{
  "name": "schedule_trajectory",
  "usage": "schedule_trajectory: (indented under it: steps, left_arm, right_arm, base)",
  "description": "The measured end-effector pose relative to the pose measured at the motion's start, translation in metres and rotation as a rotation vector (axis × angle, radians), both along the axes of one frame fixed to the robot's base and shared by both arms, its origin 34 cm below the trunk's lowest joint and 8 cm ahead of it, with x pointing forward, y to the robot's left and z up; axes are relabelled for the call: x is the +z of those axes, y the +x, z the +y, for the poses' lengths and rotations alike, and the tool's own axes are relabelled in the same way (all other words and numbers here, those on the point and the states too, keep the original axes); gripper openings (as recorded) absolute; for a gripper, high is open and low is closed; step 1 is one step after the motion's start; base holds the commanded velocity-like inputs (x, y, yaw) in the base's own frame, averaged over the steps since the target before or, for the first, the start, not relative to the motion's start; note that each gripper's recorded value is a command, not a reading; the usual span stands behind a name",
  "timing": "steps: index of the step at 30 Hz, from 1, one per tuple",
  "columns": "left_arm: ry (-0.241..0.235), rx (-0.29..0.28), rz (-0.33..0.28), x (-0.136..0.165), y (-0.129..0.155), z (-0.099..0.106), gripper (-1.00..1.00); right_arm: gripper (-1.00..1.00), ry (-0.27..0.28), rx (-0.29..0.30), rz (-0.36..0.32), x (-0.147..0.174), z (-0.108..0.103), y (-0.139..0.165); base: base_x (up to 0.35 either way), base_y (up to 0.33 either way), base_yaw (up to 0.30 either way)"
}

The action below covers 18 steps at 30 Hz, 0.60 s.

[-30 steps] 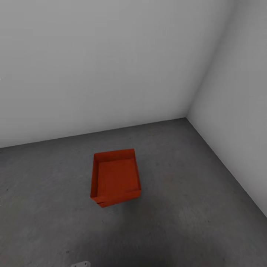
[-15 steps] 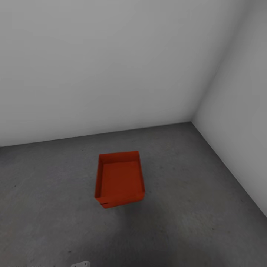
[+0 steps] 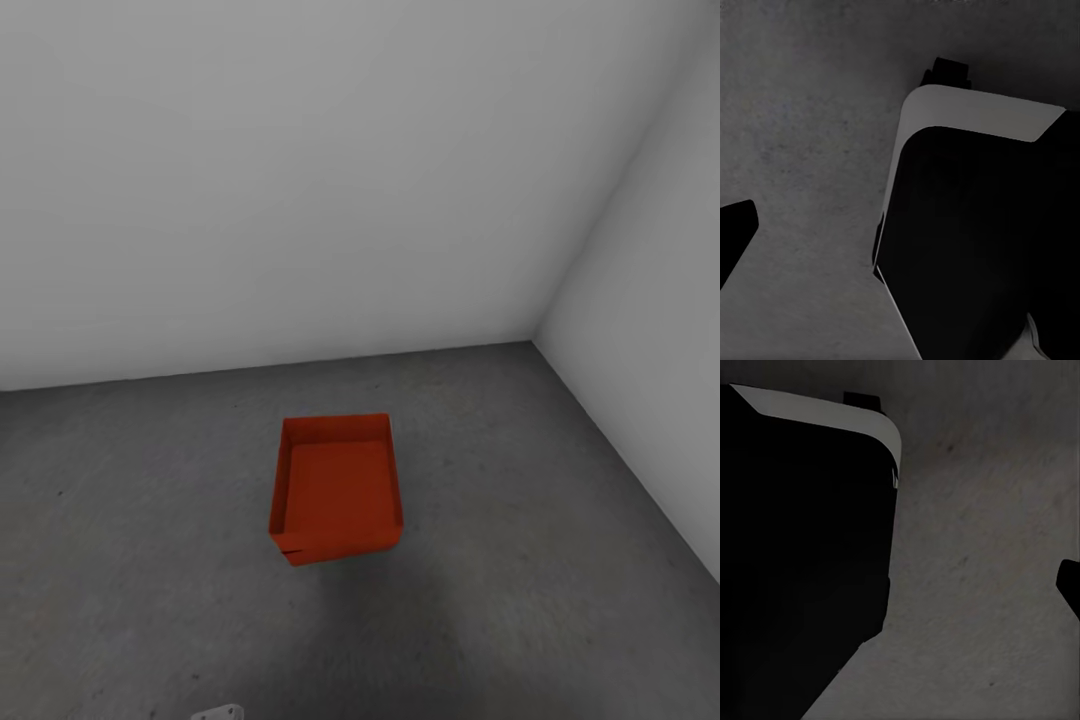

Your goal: Move the two storage containers from the living room to the garage. In the garage, place one container on the floor and stack the other container on top of it (either order is fine).

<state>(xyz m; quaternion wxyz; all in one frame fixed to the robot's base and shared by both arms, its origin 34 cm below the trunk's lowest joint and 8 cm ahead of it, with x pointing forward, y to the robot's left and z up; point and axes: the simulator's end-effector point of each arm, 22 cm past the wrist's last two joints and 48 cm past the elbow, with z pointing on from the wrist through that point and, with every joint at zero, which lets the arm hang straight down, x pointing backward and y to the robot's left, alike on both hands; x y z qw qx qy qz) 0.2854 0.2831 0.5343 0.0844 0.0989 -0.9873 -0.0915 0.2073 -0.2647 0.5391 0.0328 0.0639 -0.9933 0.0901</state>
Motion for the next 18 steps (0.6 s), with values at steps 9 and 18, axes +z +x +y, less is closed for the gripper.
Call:
schedule_trajectory:
  steps: [9, 18]
  left_arm:
    - [0.001, 0.000, -0.014, 0.002, 0.006, 0.000, 1.00]
    - [0.014, 0.002, -0.101, 0.003, 0.027, 0.002, 1.00]
  right_arm:
    - [1.00, -0.001, 0.001, -0.005, 0.003, -0.001, -0.008]
    - [1.00, 0.001, 0.001, -0.016, 0.004, -0.001, -0.005]
  base:
    - [0.000, 0.000, 0.118]
    - [0.000, 0.000, 0.109]
